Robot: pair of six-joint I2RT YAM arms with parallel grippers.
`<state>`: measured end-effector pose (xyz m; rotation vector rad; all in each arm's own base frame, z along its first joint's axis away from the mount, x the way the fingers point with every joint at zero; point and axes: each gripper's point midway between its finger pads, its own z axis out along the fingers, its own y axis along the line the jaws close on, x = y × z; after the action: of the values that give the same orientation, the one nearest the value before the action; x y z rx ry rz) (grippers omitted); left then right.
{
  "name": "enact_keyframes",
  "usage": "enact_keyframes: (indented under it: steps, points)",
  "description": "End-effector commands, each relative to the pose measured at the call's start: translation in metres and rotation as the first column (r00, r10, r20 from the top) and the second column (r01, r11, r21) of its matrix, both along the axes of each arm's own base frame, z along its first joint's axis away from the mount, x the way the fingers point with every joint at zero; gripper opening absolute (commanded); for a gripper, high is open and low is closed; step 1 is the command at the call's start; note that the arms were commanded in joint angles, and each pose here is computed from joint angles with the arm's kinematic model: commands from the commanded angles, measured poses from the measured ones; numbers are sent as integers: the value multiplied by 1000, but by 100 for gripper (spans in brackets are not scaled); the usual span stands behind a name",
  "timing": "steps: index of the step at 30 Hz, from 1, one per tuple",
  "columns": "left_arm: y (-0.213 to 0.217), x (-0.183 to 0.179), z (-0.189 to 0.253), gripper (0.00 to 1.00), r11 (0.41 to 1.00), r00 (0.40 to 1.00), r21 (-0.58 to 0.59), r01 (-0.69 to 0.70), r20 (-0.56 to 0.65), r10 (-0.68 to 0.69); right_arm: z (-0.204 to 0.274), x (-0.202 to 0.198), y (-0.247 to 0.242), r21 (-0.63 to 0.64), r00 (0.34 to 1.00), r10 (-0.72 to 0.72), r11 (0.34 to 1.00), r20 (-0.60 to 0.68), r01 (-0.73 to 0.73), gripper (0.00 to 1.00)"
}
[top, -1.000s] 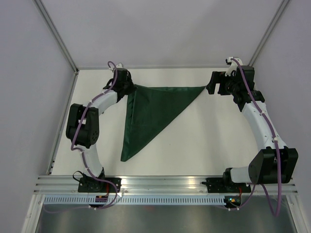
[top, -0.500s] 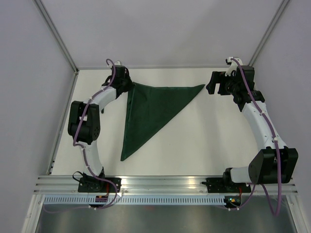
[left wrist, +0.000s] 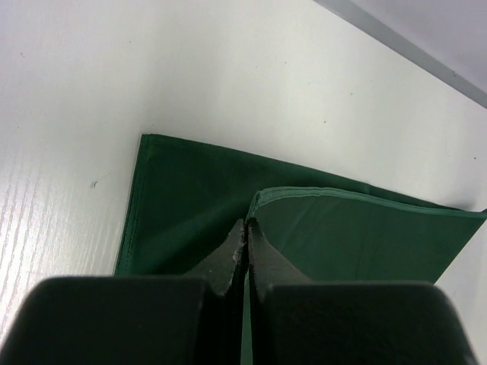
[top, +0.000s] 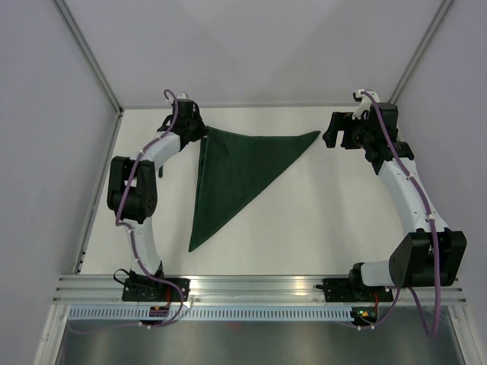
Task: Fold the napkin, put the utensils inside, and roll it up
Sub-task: Fold the napkin at the center of the board.
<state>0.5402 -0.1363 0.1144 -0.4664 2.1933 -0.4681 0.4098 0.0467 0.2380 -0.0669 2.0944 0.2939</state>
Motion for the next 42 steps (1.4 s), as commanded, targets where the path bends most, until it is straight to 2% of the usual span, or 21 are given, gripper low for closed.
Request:
enact_keyframes:
  steps: [1, 24, 27, 29, 33, 34, 42]
  points:
    - [-1, 13, 10, 2, 999, 999, 2, 36, 30, -36, 12, 4, -2, 7, 1000, -16, 1000, 14, 16, 98]
    - [8, 16, -16, 2, 1000, 999, 2, 27, -18, -27, 8, 4, -2, 4, 1000, -12, 1000, 5, 12, 98]
    - [8, 16, -20, 7, 1000, 999, 10, 22, -24, -22, 8, 4, -1, 4, 1000, -11, 1000, 3, 11, 98]
    - [11, 16, -23, 17, 1000, 999, 17, 15, -28, -15, 7, 4, -1, 4, 1000, -11, 1000, 3, 11, 98]
    - [17, 18, -24, 25, 1000, 1000, 29, -5, -28, 6, 7, 3, -1, 4, 1000, -7, 1000, 2, 7, 98]
    - [18, 19, -23, 32, 1000, 1000, 30, -8, -26, 8, 8, 3, -1, 7, 1000, -7, 1000, 3, 7, 98]
    - [49, 14, -11, 60, 994, 996, 61, -87, -13, 88, 11, 2, 1, 10, 1000, 2, 1000, 8, -2, 98]
